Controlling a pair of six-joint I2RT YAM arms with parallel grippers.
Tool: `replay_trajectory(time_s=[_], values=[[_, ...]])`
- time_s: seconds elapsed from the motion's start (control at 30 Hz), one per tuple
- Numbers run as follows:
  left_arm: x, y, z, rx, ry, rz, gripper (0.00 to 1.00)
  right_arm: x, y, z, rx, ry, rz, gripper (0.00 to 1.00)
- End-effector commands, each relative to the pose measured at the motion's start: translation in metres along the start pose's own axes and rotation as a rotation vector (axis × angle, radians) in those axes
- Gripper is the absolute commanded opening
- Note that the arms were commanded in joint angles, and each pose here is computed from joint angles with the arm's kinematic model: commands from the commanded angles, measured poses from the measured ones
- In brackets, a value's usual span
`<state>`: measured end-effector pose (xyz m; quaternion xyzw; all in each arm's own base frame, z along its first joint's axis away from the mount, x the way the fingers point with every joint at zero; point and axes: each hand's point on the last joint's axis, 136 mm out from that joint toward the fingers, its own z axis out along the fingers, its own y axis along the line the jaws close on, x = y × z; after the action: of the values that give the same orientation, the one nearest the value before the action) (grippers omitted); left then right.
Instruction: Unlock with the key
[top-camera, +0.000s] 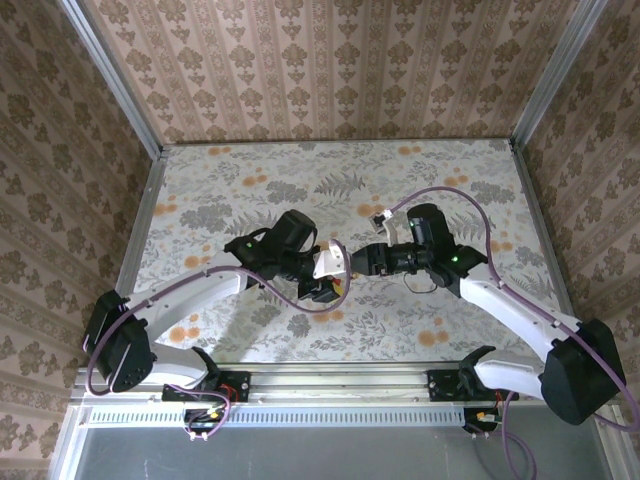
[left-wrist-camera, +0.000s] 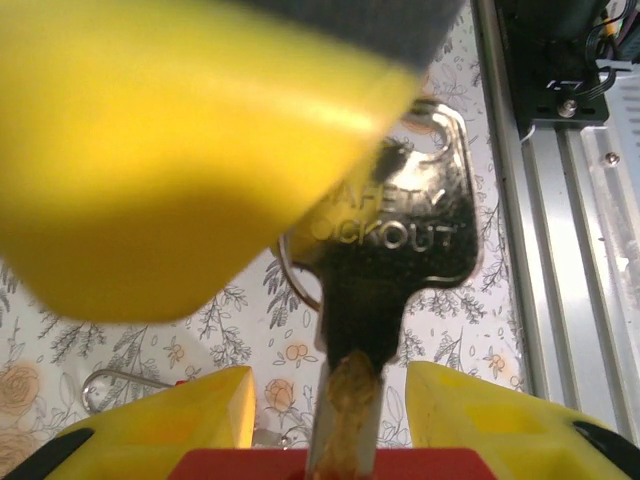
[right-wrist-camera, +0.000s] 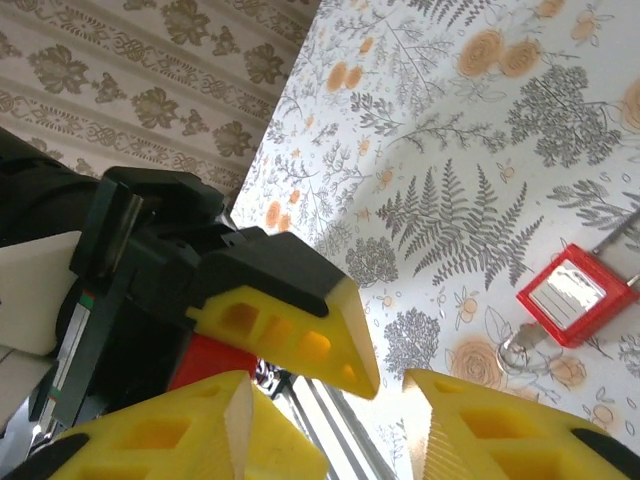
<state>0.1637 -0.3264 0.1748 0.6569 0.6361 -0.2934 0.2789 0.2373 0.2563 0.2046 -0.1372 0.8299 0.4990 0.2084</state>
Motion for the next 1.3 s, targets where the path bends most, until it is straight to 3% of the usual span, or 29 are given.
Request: replay_trajectory(time_s=[0.0,0.43,0.8,1.03,1.27], values=[[-0.013,0.024,-0.010,-0.092,-0.010,0.037,0.00,0.019,0.002,-0.008,-0.011,0.066,0.093,0.48],[-0.009,0.022,-0.003,-0.062,0.011,0.028,0.00,0.017,0.017,-0.016,-0.125,0.023,0.141,0.54],[-0.015,0.019,0.003,-0.061,-0.001,0.061,0.00,0.014,0.016,-0.002,-0.175,0.028,0.173,0.46],[-0.016,0.010,0.009,-0.026,0.004,0.086,0.00,0.009,0.016,0.001,-0.178,0.018,0.167,0.35],[-0.018,0.011,0.010,-0.033,-0.005,0.105,0.00,0.011,0.019,0.001,-0.205,0.016,0.184,0.05]])
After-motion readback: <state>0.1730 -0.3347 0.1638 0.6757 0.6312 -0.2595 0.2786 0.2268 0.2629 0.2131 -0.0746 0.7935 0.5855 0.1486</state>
